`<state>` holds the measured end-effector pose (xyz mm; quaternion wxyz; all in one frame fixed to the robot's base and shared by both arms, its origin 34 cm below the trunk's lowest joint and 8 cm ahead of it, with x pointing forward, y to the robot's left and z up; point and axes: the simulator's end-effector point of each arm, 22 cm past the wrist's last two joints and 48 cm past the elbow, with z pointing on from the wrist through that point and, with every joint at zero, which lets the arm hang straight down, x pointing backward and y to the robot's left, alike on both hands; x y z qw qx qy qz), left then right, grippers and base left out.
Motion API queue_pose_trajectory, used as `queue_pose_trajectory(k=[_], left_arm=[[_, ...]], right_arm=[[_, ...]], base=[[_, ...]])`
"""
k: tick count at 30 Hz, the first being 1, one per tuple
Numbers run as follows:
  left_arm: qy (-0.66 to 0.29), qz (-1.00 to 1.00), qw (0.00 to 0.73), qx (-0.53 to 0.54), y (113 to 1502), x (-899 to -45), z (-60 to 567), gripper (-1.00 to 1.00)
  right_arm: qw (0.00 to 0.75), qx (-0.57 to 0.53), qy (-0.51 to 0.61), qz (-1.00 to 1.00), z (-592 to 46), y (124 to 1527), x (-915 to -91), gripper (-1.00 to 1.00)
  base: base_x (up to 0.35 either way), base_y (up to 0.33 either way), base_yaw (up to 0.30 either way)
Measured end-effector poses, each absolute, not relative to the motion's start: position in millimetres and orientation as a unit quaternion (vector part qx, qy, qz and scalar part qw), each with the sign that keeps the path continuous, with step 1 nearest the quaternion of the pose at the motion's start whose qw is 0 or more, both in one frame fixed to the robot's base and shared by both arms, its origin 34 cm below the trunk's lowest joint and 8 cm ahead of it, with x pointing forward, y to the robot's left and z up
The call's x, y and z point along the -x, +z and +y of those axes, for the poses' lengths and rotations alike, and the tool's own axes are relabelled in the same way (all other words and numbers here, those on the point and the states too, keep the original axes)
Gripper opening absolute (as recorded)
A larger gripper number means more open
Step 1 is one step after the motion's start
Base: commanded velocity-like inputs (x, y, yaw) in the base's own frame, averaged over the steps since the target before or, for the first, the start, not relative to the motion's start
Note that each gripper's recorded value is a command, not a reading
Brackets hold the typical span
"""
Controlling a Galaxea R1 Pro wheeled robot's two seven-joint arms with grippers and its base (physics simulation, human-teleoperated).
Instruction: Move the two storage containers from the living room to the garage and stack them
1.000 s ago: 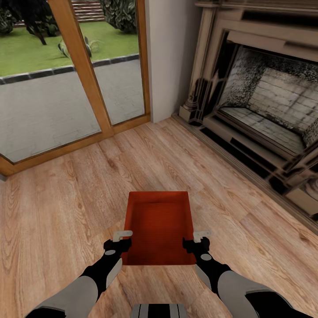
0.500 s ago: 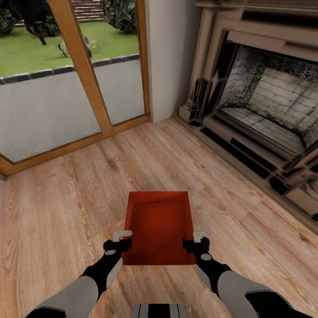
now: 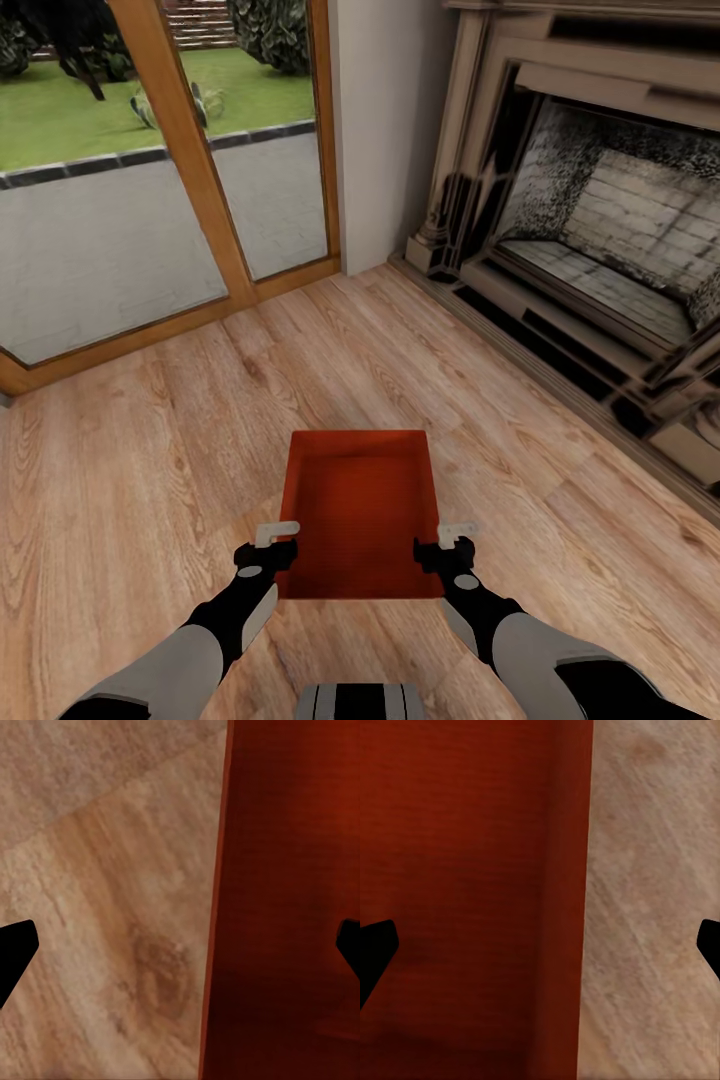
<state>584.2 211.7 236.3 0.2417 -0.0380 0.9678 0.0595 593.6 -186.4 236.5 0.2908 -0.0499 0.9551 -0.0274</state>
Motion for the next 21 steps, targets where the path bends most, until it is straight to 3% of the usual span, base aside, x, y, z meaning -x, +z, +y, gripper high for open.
queue_pose_trajectory(k=[21], left_arm=[[0.059, 0.967, 0.247, 0.039, 214, -583, 212, 1.00]], right_arm=[[0.290, 0.043, -0.030, 0.956, -189, 212, -588, 1.00]], base=[[0.000, 0.000, 0.000]])
